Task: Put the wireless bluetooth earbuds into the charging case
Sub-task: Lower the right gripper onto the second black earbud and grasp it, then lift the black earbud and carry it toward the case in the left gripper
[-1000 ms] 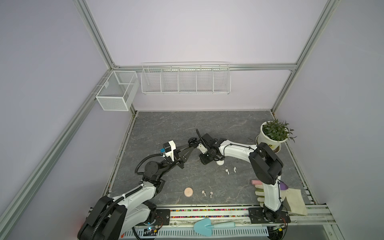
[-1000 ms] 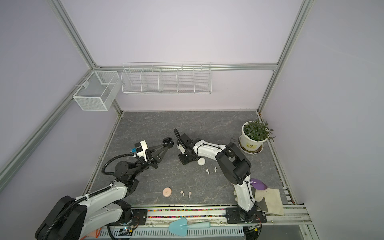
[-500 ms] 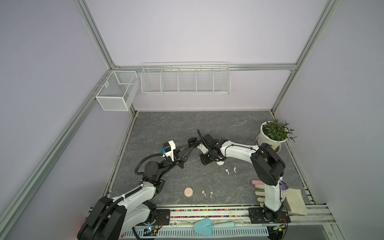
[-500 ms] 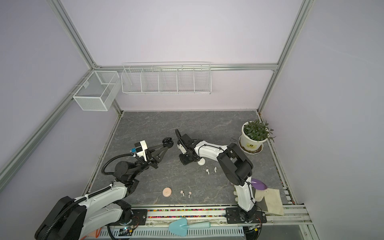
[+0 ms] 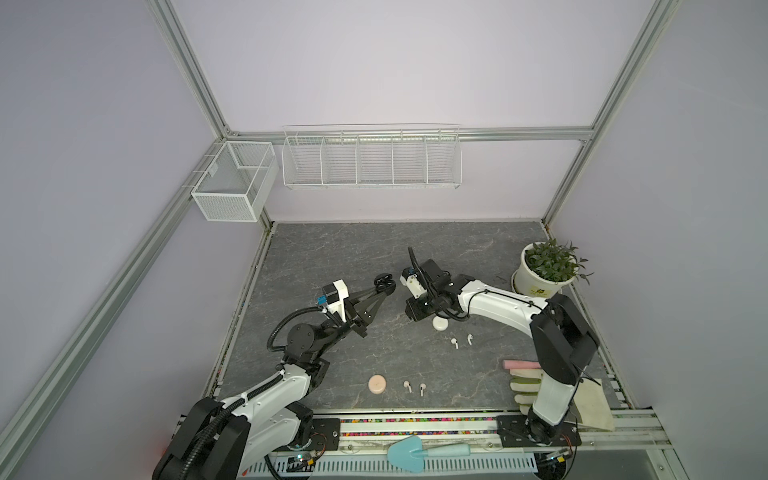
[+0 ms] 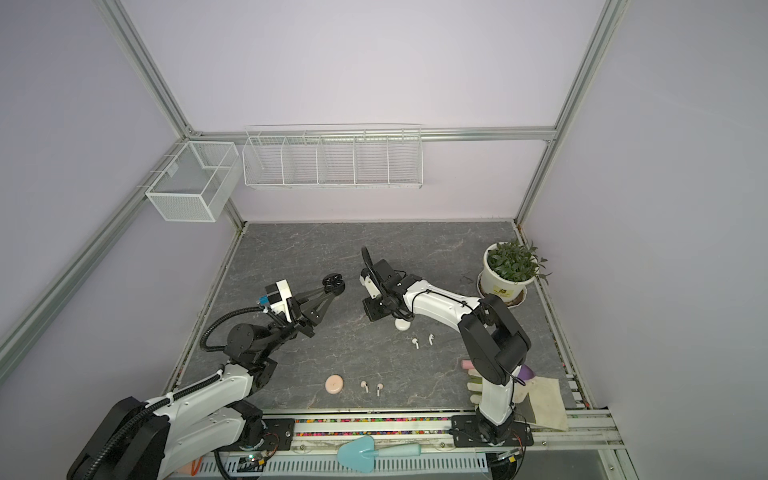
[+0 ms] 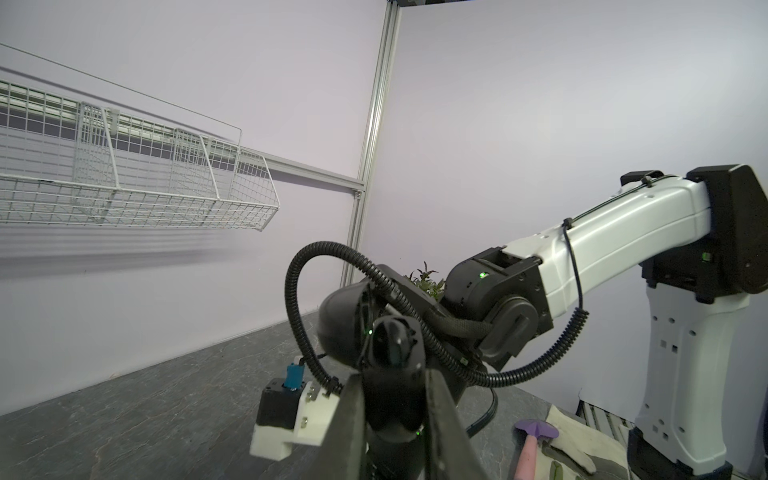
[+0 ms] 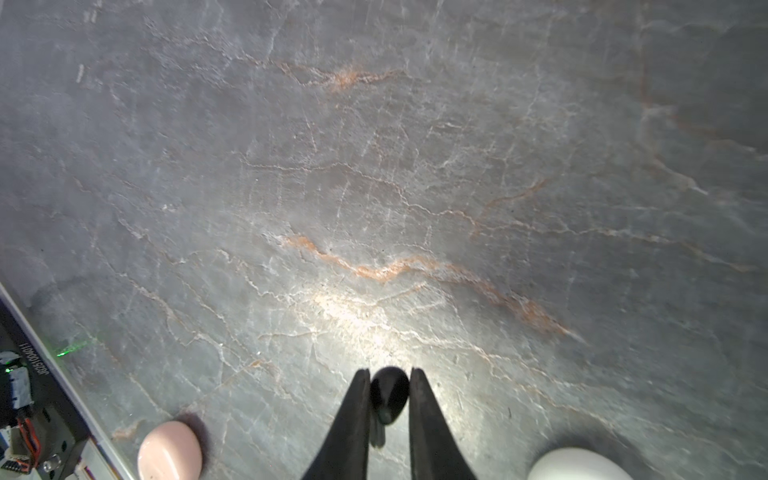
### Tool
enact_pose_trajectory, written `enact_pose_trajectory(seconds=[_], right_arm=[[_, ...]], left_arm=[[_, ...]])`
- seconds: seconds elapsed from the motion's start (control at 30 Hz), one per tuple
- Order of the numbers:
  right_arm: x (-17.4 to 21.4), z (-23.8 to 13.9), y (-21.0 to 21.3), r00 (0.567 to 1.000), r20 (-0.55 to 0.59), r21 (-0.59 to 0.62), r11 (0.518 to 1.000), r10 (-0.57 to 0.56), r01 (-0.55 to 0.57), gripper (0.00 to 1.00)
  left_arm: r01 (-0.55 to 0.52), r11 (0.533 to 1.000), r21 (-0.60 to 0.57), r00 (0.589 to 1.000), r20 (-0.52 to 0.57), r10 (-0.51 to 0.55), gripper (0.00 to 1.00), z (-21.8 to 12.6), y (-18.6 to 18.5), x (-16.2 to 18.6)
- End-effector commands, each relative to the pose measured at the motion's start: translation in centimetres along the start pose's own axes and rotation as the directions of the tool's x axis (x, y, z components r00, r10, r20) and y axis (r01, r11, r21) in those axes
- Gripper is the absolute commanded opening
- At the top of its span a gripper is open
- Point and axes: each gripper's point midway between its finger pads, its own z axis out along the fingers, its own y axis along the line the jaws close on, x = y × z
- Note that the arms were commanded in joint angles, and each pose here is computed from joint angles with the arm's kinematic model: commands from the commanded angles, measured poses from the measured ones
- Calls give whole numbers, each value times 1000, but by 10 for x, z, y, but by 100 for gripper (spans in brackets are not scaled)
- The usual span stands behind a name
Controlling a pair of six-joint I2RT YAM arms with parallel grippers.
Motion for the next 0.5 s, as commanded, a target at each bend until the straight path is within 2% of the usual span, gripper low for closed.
enact_pose_trajectory(seconds=[0.0,0.2,0.47], right_arm=[[-20,-28,6,995,101,-36,999,14,-10,20],[-50,-74,12,966,258,-52,999,18,-4,20],[-86,-142,28,893,450,-71,997,3,32,20]], left_arm=[[13,1000,14,999,43,-13,0,3,-3,-14],[23,999,23,997,71,-24,0,5,-5,-23],[22,999,46,995,97,-27,0,9,-9,-34]])
